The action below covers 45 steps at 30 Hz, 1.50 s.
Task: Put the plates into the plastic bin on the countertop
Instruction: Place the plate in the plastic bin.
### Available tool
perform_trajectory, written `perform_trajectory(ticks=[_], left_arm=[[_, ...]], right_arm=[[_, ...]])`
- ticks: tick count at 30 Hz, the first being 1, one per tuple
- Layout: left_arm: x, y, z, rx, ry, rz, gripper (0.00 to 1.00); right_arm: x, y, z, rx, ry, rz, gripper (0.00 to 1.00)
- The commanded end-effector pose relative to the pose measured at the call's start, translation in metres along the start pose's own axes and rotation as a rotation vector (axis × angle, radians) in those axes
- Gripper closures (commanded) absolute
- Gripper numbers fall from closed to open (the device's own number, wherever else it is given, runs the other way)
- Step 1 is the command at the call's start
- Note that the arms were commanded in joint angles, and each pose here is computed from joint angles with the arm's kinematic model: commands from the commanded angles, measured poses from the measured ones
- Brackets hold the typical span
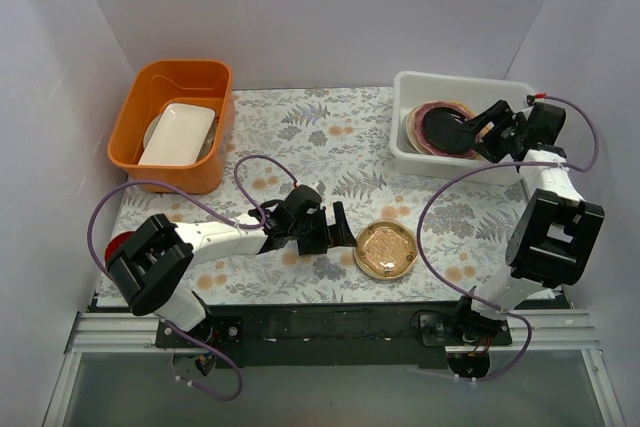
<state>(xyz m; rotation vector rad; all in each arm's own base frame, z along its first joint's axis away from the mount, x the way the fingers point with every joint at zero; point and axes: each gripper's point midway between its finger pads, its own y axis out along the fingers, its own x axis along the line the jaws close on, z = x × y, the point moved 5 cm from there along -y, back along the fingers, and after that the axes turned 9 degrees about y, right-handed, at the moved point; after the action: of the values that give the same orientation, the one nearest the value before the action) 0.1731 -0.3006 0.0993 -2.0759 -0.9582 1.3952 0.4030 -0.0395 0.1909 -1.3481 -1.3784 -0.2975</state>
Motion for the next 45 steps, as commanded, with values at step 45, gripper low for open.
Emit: perform_trajectory(ticks=[45], left_arm=[[-0.020, -0.012, -0.011, -0.059, -0.011, 0.078, 0.02]], right_arm=[[-0.027, -0.090, 0.183, 0.291, -0.283, 0.055, 0.17]])
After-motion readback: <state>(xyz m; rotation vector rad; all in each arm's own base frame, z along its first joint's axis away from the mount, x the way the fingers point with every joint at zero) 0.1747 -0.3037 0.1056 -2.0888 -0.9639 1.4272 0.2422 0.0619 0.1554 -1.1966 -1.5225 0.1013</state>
